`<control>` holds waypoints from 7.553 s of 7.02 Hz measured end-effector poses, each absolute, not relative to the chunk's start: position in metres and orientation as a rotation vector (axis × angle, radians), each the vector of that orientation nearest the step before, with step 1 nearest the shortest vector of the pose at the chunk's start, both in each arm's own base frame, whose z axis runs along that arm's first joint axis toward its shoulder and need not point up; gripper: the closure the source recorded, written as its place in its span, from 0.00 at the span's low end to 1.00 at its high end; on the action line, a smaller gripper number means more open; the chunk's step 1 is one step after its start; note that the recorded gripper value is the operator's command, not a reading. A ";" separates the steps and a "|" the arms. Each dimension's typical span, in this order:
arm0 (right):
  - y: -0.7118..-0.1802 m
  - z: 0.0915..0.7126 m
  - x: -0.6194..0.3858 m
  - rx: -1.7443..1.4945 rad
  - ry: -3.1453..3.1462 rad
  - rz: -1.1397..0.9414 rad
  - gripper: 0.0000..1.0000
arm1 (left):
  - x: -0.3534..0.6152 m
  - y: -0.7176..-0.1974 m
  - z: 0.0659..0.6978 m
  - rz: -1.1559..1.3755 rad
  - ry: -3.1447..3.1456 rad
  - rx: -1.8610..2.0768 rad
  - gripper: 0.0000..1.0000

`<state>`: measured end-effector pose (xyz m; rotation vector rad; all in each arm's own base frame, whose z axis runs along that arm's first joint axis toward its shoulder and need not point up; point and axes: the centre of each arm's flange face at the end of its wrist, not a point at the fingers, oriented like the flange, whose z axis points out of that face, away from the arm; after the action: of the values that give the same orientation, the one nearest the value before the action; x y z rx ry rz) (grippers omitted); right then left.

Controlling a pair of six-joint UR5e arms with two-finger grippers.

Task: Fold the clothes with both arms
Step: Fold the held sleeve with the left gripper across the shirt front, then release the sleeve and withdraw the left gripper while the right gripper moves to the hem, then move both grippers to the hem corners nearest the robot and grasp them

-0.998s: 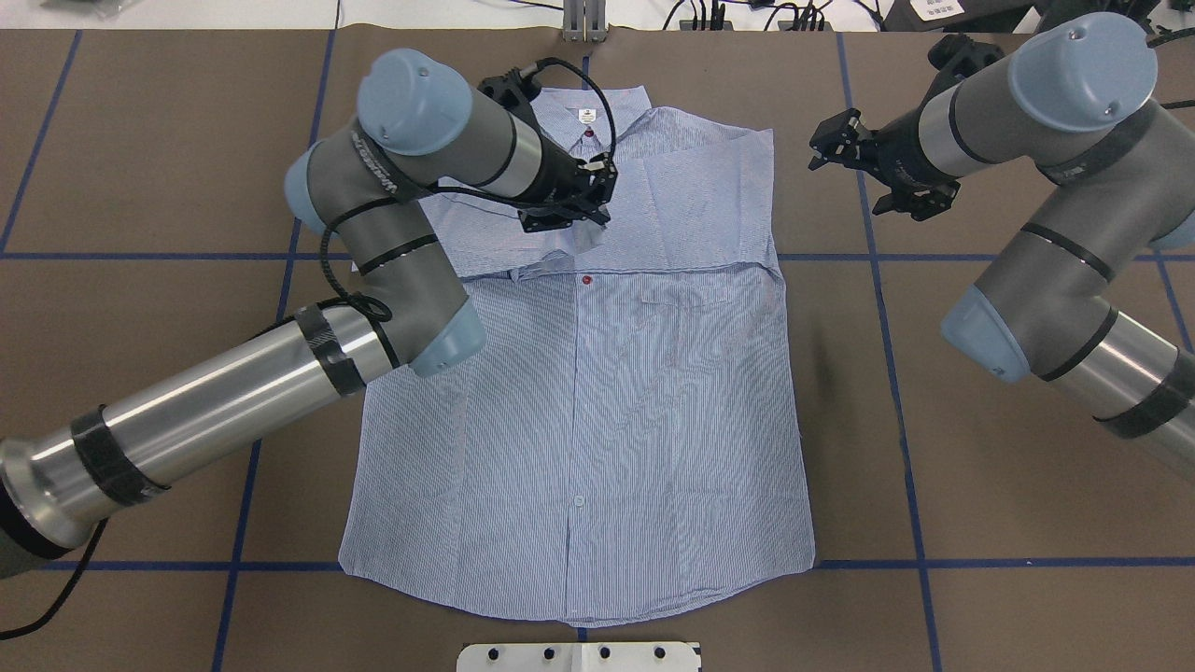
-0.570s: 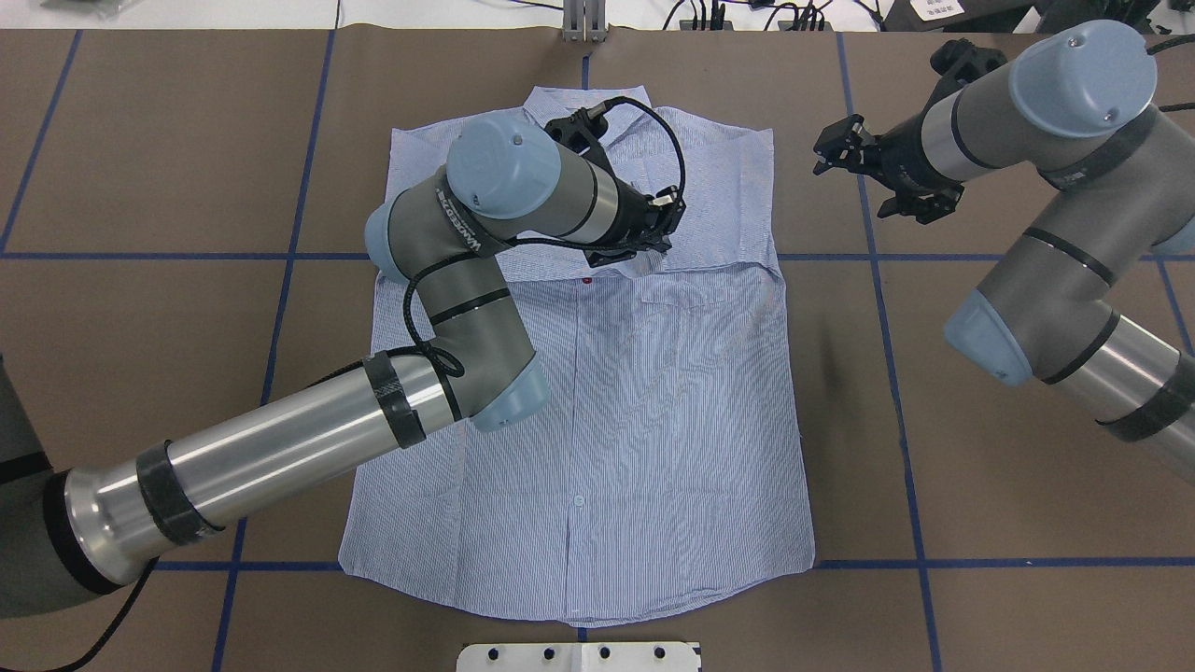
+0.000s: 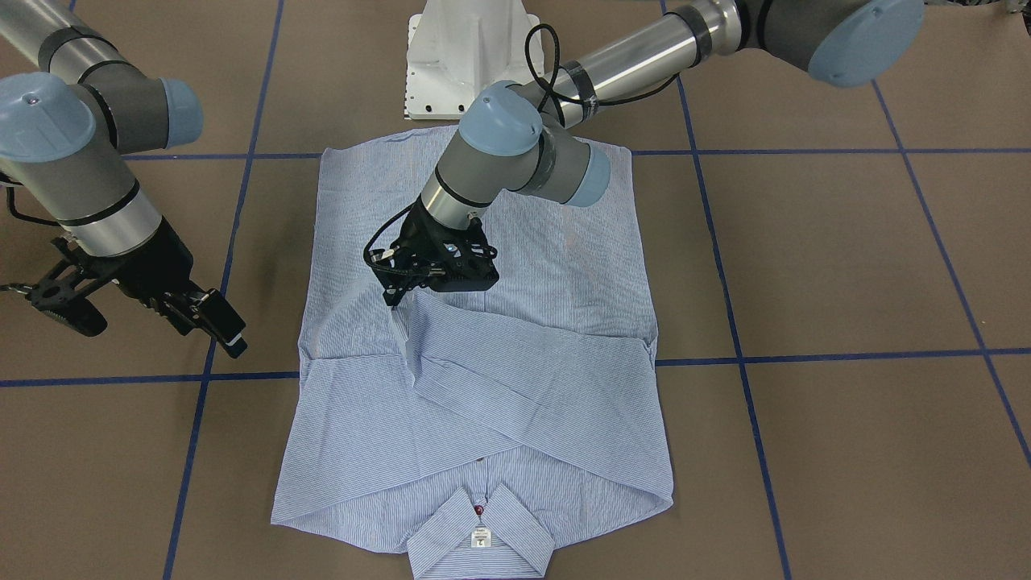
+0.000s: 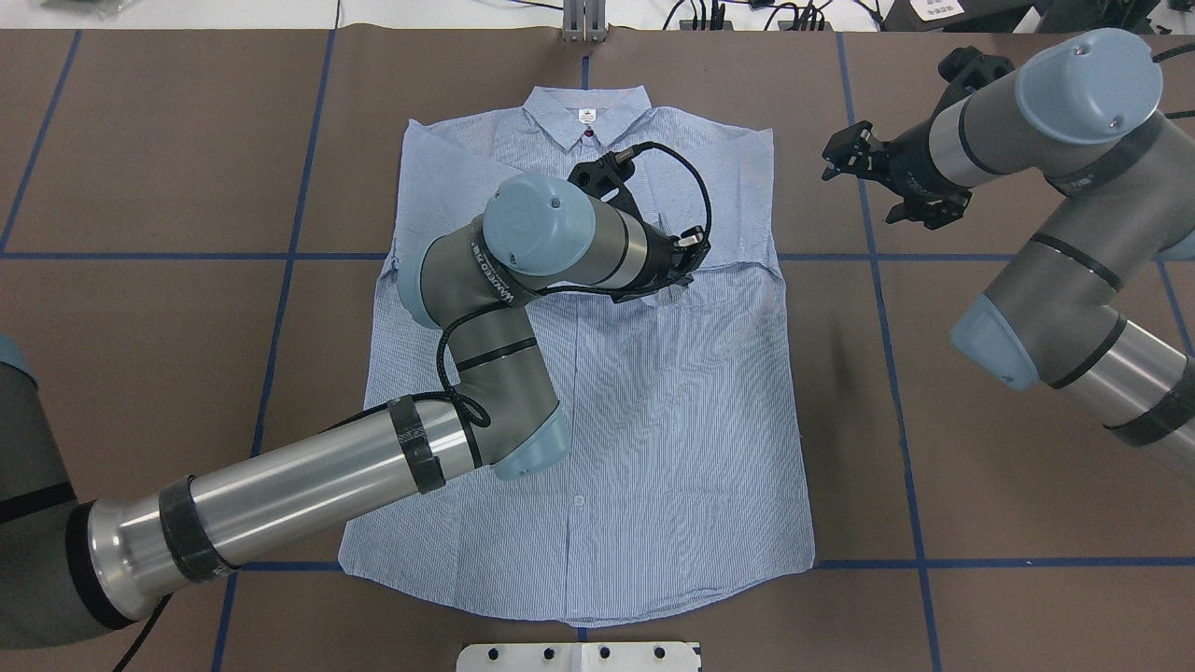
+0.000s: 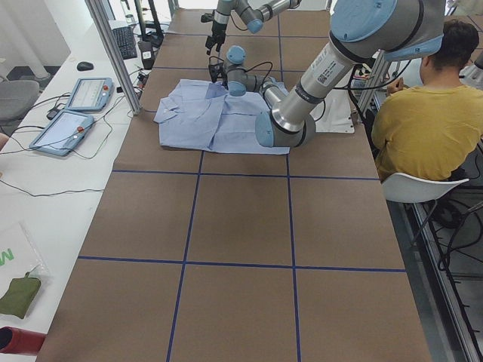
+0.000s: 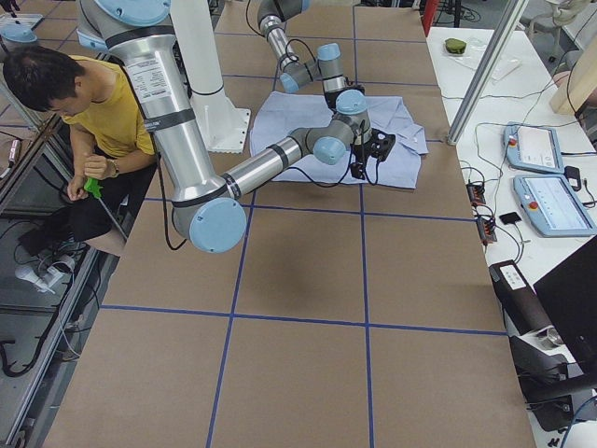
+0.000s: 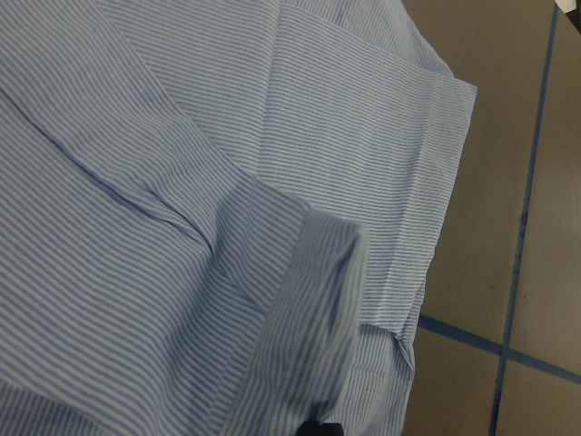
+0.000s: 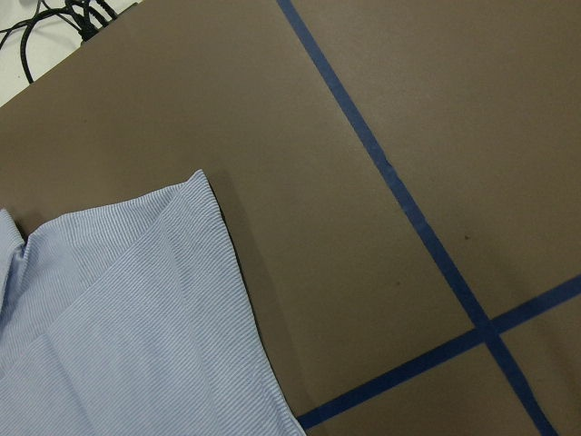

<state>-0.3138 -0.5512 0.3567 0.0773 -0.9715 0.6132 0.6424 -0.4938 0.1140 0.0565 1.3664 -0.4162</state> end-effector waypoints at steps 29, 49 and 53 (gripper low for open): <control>-0.188 0.384 -0.459 -0.148 -0.891 0.806 1.00 | 0.487 -0.433 0.273 -0.297 1.293 0.193 0.01; -0.188 0.377 -0.443 -0.153 -0.904 0.807 1.00 | 0.464 -0.228 0.377 -0.371 0.935 -0.114 0.44; -0.188 0.376 -0.443 -0.154 -0.904 0.805 1.00 | 0.468 -0.219 0.378 -0.374 0.928 -0.138 0.45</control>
<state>-0.4431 -0.1875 0.3763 -0.1539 -0.9043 0.8051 0.4680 -0.2194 0.3783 -0.1375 0.9285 -0.3745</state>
